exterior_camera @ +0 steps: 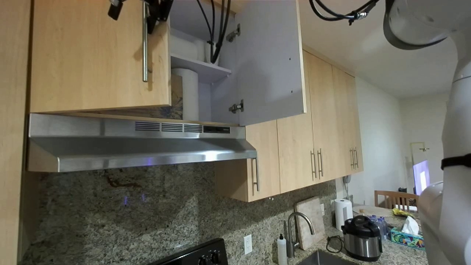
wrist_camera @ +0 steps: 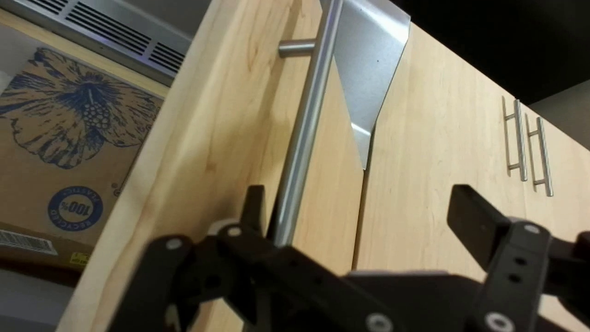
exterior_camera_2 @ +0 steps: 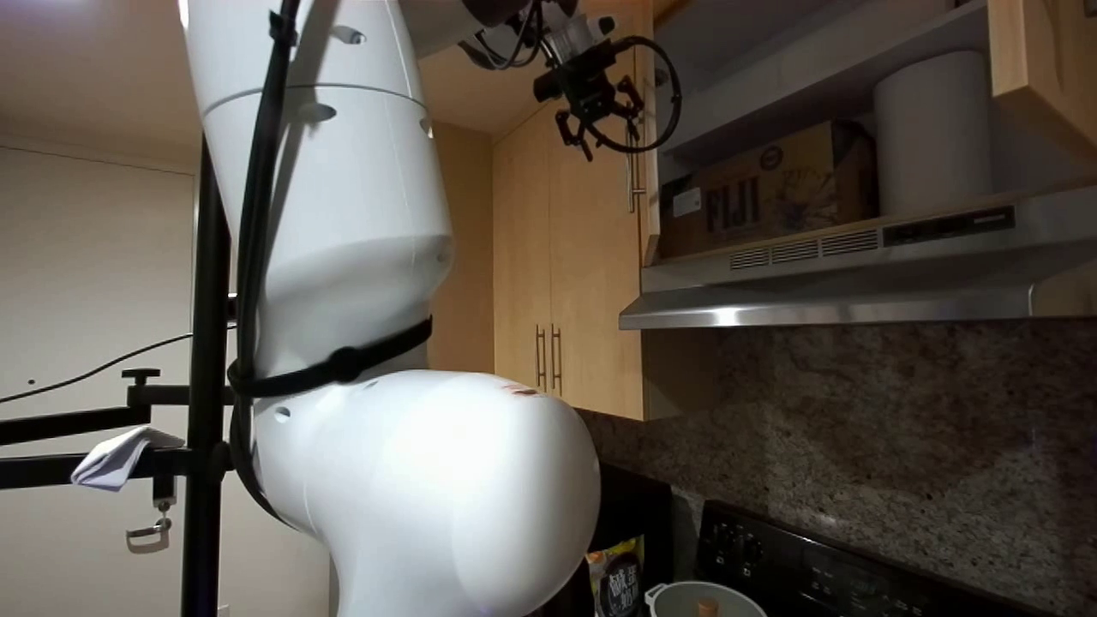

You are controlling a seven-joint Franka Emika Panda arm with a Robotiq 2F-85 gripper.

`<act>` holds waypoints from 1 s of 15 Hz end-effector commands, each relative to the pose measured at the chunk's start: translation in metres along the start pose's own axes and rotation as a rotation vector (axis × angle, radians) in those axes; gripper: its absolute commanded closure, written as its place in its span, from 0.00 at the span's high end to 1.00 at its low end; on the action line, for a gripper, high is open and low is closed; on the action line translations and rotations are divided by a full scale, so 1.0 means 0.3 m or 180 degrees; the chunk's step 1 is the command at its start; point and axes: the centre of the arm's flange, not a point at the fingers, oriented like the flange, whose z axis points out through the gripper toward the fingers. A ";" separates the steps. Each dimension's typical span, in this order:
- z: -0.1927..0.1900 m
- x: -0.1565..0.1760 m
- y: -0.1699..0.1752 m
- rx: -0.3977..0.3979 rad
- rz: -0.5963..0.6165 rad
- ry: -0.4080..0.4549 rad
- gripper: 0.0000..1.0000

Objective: Open the left cabinet door at the top

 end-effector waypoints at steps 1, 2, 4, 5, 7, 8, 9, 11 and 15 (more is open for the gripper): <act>-0.084 0.087 -0.123 -0.0022 -0.0019 0.0487 1.00; -0.092 0.090 -0.136 -0.0048 -0.0004 0.0496 1.00; -0.105 0.093 -0.164 -0.0087 0.0036 0.0520 1.00; -0.109 0.095 -0.179 -0.0113 0.0041 0.0532 1.00; -0.116 0.099 -0.210 -0.0162 0.0044 0.0553 1.00; -0.119 0.102 -0.225 -0.0184 0.0061 0.0568 1.00; -0.119 0.104 -0.240 -0.0200 0.0072 0.0580 1.00; -0.121 0.106 -0.271 -0.0250 0.0086 0.0609 1.00; -0.124 0.125 -0.329 -0.0354 0.0222 0.0692 1.00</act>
